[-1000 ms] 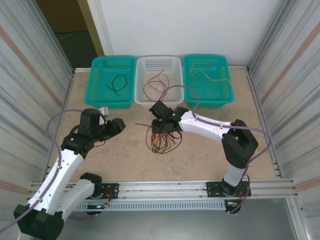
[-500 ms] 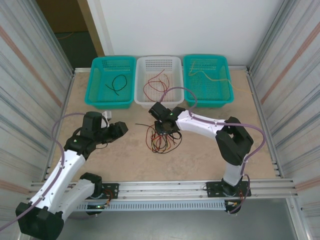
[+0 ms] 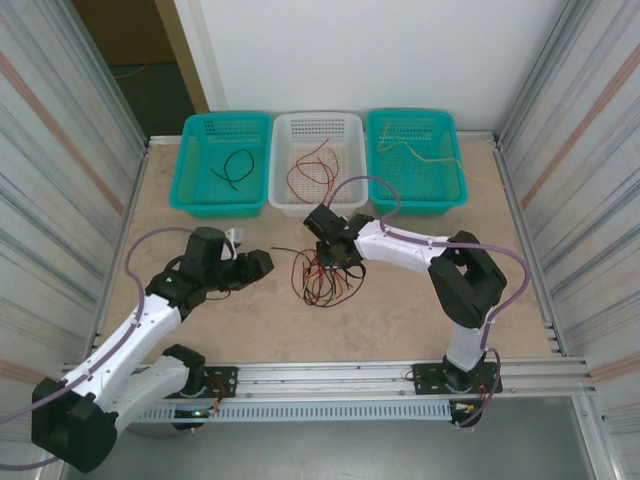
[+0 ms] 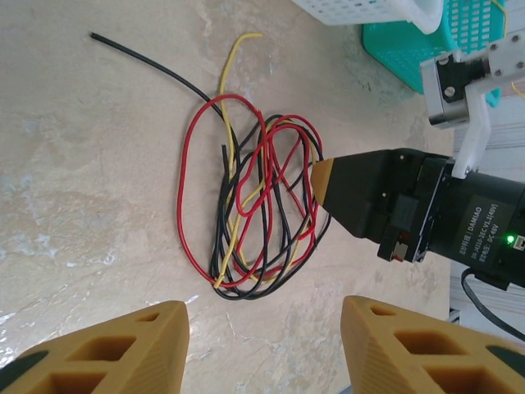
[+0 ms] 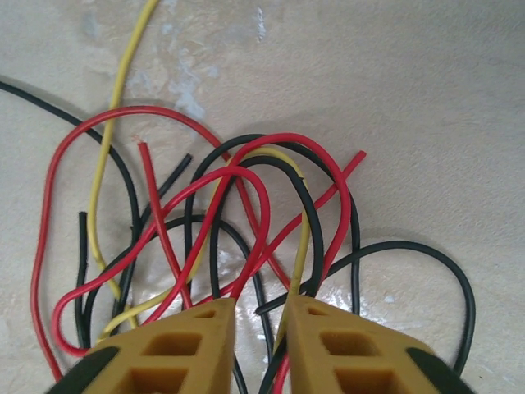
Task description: Untangle the cables
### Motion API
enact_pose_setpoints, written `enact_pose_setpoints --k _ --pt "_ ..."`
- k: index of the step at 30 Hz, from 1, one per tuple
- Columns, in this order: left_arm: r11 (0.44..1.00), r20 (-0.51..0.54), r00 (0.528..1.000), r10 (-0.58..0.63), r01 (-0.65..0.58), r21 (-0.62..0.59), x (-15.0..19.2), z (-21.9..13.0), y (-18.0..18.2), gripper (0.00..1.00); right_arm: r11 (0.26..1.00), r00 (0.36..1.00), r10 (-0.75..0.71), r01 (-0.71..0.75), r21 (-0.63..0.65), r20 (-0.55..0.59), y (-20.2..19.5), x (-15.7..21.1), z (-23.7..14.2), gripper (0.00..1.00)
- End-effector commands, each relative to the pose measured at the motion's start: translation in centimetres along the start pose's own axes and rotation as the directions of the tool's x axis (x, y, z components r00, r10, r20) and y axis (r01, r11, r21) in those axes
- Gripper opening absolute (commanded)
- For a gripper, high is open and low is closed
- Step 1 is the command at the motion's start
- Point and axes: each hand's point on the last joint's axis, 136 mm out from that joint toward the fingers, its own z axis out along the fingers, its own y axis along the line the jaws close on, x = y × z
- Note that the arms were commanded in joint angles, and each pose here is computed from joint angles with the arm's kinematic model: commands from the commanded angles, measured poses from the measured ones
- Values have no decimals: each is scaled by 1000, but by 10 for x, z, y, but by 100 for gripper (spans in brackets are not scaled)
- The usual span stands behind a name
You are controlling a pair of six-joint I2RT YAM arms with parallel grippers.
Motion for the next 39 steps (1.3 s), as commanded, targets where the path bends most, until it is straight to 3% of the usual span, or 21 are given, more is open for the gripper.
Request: enact_pose_setpoints --k 1,12,18,23,32,39 --pt "1000 11 1000 10 -10 19 -2 4 -7 54 1000 1000 24 -24 19 1 -6 1 3 30" --pt "1000 3 1000 10 -10 21 -4 12 -8 52 992 997 35 -43 -122 -65 20 9 11 34" --pt "1000 2 1000 8 -8 18 -1 11 -6 52 991 999 28 -33 -127 -45 20 6 4 13" --pt "999 -1 1000 3 -3 41 0 12 -9 52 984 999 -42 47 -173 31 32 -2 -23 2" --pt "984 -24 997 69 -64 163 12 24 -43 54 955 970 -153 195 -223 190 54 -9 -80 1" --pt "985 -62 991 116 -107 132 23 53 -43 52 947 968 -146 198 -255 206 56 -9 -93 0"
